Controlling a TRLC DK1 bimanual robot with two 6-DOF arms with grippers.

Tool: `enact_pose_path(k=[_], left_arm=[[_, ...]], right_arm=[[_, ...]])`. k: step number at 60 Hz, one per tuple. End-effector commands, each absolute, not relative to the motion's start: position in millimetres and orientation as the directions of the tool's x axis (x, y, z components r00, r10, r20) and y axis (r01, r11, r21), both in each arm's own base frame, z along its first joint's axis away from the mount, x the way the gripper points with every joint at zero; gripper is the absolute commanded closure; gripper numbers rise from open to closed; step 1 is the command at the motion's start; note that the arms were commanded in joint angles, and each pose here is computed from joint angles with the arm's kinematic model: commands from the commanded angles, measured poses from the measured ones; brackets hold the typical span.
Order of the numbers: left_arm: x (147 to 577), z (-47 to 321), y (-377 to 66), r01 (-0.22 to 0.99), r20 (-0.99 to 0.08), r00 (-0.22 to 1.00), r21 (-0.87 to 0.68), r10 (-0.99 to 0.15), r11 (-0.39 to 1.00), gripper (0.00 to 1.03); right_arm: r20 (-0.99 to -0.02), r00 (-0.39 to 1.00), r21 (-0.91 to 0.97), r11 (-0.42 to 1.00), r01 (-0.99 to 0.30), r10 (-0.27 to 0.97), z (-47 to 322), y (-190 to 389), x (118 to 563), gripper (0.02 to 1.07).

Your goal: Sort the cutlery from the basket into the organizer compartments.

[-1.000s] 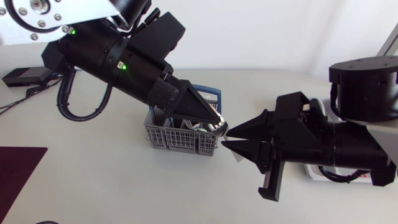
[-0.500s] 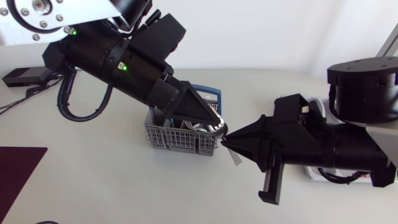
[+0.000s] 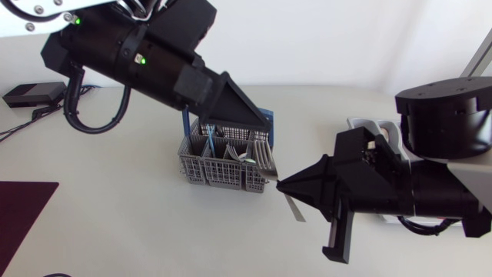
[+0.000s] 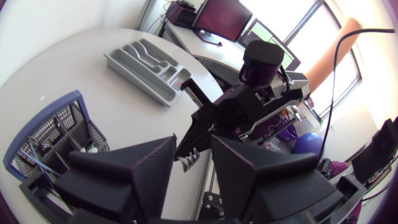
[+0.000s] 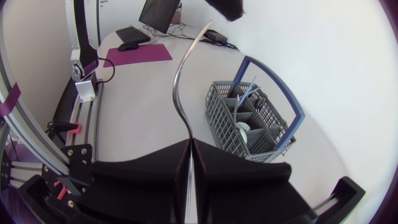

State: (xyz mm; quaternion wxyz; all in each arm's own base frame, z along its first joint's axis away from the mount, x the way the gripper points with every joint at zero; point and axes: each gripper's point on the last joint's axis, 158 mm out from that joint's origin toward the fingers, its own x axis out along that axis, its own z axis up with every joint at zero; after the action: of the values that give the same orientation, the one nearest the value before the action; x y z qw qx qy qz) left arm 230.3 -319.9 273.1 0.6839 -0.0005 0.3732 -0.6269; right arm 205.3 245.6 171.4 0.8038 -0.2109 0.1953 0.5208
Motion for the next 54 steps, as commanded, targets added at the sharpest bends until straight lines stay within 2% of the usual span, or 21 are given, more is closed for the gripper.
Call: enact_pose_path(k=[1, 6, 15, 26, 33, 54], left_arm=[[245, 301, -314, 0.862, -0.463, 0.001, -0.448, -0.887, 0.235, 0.38], [261, 312, -306, 0.857, -0.435, 0.062, -0.439, -0.898, 0.272, 0.33], [282, 313, -286, 0.841, -0.450, 0.153, -0.408, -0.880, 0.355, 0.33], [306, 281, -262, 0.810, -0.543, 0.272, -0.316, -0.795, 0.493, 0.33], [306, 255, -256, 0.808, -0.606, 0.293, -0.256, -0.739, 0.531, 0.33], [302, 215, -248, 0.833, -0.679, 0.391, -0.027, -0.621, 0.553, 0.33]], right_arm=[[-0.537, 0.404, -0.134, 0.397, -0.908, 0.741, 173, 240, 205, 1.01], [-0.547, 0.443, -0.148, 0.438, -0.887, 0.711, 172, 230, 212, 1.01], [-0.570, 0.532, -0.170, 0.544, -0.822, 0.626, 165, 200, 237, 1.01], [-0.580, 0.653, -0.198, 0.693, -0.693, 0.487, 162, 148, 279, 1.01], [-0.583, 0.729, -0.252, 0.773, -0.582, 0.358, 160, 112, 308, 1.01], [-0.610, 0.791, -0.287, 0.914, -0.287, 0.057, 149, 4, 372, 1.01]])
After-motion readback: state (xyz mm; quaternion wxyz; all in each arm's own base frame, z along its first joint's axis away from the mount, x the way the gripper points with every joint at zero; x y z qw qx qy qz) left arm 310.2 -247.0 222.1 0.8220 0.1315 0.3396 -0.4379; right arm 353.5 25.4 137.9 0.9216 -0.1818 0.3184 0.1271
